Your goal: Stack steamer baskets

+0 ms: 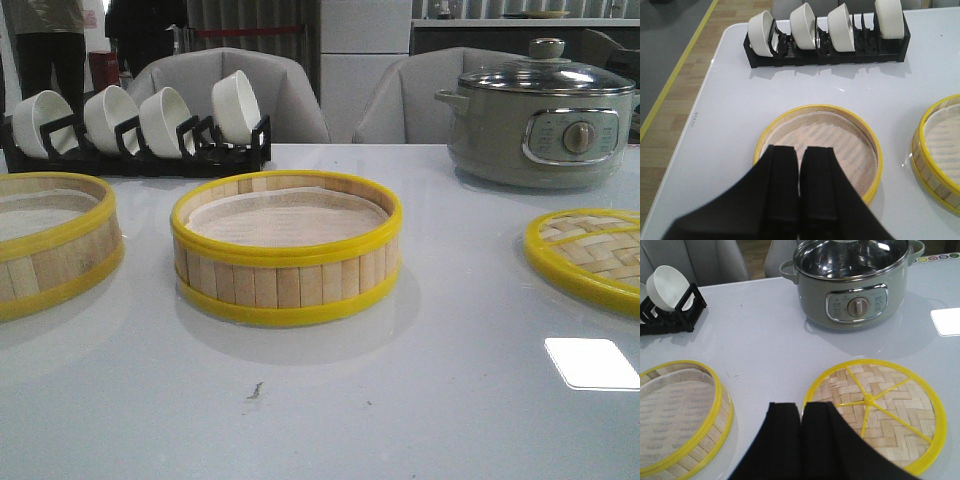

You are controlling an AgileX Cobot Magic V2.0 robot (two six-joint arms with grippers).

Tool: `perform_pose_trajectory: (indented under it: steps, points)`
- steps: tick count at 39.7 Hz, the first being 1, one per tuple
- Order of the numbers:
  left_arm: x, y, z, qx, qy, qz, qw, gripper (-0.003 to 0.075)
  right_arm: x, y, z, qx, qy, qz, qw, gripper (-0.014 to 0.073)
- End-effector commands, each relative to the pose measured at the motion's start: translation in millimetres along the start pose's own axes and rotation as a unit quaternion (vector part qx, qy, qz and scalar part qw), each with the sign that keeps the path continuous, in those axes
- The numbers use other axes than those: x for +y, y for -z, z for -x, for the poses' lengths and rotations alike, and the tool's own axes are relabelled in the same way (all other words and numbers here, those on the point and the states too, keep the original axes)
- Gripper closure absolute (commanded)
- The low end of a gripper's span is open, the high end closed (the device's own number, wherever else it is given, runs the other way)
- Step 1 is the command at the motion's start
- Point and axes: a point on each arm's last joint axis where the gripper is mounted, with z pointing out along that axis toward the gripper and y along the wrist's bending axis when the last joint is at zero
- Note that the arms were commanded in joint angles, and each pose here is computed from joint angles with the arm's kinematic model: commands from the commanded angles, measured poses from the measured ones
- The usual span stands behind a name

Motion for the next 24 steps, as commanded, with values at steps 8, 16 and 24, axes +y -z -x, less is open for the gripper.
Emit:
perform_pose_trajectory:
  steps: [8,16,24]
  points:
    - [-4,7,11,-0.033,0.019,-0.021,0.999,0.0635,3,5,18,-0.052,0.005,0.005,0.999,0.0531]
    - [-14,-19,9,0.009,0.0,-0.059,0.998,0.0627,3,4,17,-0.046,0.013,0.004,0.999,0.0372]
    - [-39,-61,4,0.051,-0.018,-0.103,0.993,0.0412,2,-5,14,-0.03,0.012,0.001,0.999,0.0354]
